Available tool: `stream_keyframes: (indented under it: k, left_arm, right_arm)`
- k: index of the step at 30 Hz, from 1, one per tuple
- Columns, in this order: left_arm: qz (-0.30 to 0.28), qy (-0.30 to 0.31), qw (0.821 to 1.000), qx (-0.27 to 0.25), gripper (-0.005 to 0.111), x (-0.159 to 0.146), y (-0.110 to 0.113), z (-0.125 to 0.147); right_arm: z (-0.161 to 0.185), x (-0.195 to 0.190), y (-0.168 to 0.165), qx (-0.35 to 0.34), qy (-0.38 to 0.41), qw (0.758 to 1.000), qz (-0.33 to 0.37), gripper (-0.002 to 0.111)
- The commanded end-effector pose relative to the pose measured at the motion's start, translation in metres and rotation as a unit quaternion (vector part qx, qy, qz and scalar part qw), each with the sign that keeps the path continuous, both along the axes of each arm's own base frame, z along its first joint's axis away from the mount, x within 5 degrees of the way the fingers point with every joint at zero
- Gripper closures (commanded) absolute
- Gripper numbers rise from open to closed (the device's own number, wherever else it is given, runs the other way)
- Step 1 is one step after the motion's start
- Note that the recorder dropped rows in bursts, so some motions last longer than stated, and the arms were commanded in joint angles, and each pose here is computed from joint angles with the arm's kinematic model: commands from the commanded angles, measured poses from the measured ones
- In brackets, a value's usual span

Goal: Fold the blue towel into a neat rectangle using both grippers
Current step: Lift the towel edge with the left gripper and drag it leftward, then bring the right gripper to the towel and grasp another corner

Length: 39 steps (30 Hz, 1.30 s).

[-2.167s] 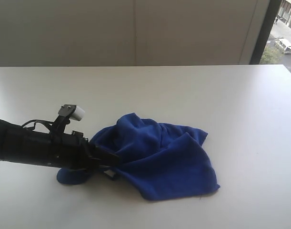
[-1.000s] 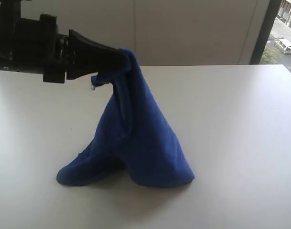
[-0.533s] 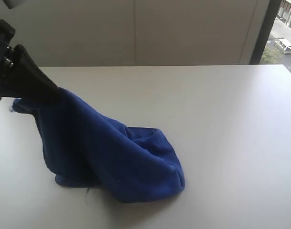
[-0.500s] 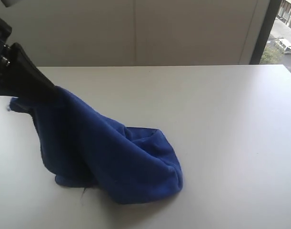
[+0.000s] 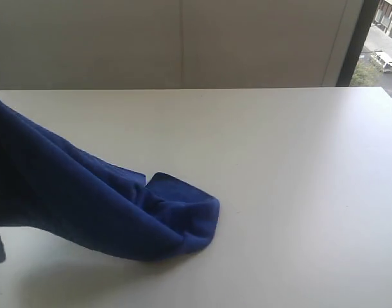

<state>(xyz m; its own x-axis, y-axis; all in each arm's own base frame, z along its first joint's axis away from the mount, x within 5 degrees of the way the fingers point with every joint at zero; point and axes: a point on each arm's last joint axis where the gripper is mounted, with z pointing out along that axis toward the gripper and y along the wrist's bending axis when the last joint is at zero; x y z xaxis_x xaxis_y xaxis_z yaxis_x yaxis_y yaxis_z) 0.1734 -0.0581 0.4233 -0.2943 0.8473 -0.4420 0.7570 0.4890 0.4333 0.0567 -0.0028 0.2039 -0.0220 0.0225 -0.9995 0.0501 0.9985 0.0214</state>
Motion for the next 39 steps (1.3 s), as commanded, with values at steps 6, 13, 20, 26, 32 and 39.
stream_keyframes:
  k: [6,13,20,26,32,39]
  left_arm:
    - [0.079,0.060,0.995,0.016,0.107,-0.022,0.015,-0.004]
    - [0.100,0.108,0.989,0.014,0.107,-0.020,0.013,-0.029]
    - [0.101,0.170,0.980,0.041,0.107,-0.021,0.013,-0.066]
    - [0.102,0.202,0.973,0.054,0.107,-0.023,0.013,-0.091]
    - [0.103,0.177,0.979,0.016,0.107,-0.016,0.007,-0.108]
    - [0.100,0.178,0.979,-0.006,0.107,-0.015,0.003,-0.124]
  right_arm:
    - [0.027,-0.004,0.000,0.007,-0.156,0.988,0.003,0.108]
    - [0.038,-0.008,0.001,0.060,-0.220,0.973,0.015,0.108]
    - [0.025,-0.003,0.000,0.311,-0.152,0.937,0.040,0.108]
    - [0.005,-0.004,0.002,0.377,0.039,0.925,-0.014,0.108]
    - [0.021,0.014,0.020,0.291,0.167,0.939,0.074,0.108]
    - [0.040,0.117,0.064,0.070,0.506,0.827,0.234,0.108]
